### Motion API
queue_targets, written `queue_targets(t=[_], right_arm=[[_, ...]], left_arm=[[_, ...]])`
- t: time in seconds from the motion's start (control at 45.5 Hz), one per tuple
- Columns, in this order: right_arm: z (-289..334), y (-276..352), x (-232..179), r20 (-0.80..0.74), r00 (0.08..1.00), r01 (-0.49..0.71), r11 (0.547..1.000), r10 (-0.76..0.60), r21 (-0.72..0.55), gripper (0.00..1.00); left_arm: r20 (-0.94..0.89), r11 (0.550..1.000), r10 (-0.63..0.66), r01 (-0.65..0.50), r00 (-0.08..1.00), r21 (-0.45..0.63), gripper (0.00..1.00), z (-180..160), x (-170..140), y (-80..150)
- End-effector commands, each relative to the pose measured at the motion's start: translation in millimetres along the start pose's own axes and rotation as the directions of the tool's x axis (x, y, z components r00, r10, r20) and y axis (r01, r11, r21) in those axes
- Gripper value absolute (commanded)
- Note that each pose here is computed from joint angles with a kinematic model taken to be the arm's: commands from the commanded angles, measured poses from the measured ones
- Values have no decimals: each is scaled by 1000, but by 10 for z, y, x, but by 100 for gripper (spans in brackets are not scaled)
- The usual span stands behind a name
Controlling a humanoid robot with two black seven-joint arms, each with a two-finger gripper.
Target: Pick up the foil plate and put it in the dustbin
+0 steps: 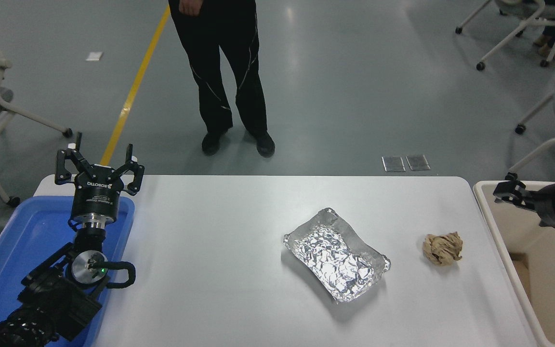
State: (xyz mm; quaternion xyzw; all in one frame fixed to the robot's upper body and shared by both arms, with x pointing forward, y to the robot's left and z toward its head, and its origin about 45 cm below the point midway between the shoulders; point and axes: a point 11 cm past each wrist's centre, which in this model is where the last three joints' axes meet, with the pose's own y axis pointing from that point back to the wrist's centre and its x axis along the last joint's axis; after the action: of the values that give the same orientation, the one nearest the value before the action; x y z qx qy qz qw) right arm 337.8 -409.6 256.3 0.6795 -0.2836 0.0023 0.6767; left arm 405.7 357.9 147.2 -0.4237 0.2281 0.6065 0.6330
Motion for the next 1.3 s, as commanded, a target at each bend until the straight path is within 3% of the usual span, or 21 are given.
queue_targets(t=[0.0, 0.33, 0.505, 0.813, 1.033, 1.275], right_arm=[[-493, 695, -255, -205, 969, 152, 988, -141, 40, 100], [-991, 1493, -355, -348, 882, 353, 935, -318, 40, 100], [-1116, 1766, -230, -352, 906, 287, 953, -237, 95, 100], [-1096, 1753, -230, -349, 906, 287, 954, -241, 85, 100], [-1067, 1603, -309, -341, 893, 335, 940, -293, 71, 100], [-1161, 1121, -277, -279, 937, 257, 956, -210, 142, 100]], left_arm=[[0, 1000, 0, 0, 1000, 1, 99, -2, 0, 1], [0, 1000, 0, 0, 1000, 1, 99, -2, 0, 1], [3, 1000, 0, 0, 1000, 0, 99, 13, 4, -1], [0, 1000, 0, 0, 1000, 1, 99, -3, 4, 7], [0, 1000, 0, 0, 1000, 1, 99, -2, 0, 1], [0, 1000, 0, 0, 1000, 1, 99, -2, 0, 1]])
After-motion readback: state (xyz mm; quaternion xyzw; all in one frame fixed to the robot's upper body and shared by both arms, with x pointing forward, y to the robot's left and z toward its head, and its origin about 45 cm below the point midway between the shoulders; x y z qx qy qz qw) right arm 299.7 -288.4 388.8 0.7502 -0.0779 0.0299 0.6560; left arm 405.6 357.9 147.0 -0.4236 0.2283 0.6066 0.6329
